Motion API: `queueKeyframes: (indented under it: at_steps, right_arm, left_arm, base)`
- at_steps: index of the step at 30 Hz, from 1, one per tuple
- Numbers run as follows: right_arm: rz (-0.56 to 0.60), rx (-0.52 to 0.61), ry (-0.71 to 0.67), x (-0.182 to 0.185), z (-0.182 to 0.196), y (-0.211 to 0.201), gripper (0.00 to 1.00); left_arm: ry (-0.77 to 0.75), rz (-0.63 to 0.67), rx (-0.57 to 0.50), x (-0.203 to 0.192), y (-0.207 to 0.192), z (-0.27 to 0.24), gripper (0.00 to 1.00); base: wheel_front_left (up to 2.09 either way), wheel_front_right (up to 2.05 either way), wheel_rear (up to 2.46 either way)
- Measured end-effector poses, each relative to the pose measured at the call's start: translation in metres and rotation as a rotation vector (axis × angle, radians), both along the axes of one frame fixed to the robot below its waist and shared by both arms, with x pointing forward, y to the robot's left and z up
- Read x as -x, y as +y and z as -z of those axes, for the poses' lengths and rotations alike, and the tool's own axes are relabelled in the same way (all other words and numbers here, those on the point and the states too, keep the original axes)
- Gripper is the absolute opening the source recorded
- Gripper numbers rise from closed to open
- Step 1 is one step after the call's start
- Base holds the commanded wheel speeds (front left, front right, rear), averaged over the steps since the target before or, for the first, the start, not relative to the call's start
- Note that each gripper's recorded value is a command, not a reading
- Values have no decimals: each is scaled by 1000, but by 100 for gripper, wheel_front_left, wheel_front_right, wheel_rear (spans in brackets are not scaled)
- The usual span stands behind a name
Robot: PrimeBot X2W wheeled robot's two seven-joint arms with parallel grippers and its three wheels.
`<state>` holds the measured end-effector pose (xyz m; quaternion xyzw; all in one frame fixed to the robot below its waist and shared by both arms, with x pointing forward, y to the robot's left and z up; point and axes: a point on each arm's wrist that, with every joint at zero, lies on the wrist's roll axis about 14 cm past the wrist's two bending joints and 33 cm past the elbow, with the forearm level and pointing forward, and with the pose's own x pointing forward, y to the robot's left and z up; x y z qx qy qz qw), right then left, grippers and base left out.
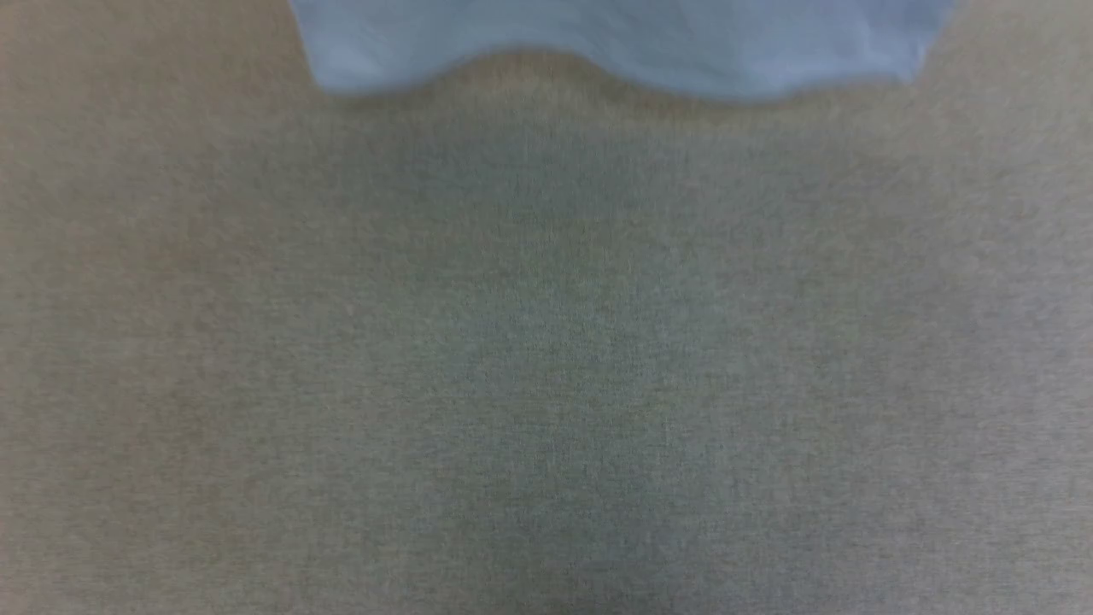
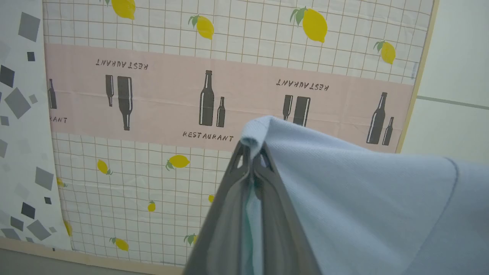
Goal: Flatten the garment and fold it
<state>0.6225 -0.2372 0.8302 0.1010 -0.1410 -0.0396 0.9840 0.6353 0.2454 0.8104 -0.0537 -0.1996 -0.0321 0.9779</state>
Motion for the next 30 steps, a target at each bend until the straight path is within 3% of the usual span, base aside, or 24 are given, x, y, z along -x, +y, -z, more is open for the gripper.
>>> queueKeyframes:
  at_steps: [8,16,23,30]
  right_arm:
    - [-49,3,73,-65,66,20,0]
    - [-133,-28,156,-91,128,48,0]
    - [-205,-62,269,-65,197,70,0]
    - [-302,-62,443,12,283,99,0]
  left_arm:
    - [1,-2,15,-45,1,49,0]
    - [135,-18,54,-57,17,125,0]
    - [265,19,124,-29,5,192,0]
    - [425,82,223,42,-32,271,0]
  base:
    - [0,0,0]
    - [0,0,0]
    - [0,0,0]
    - [0,0,0]
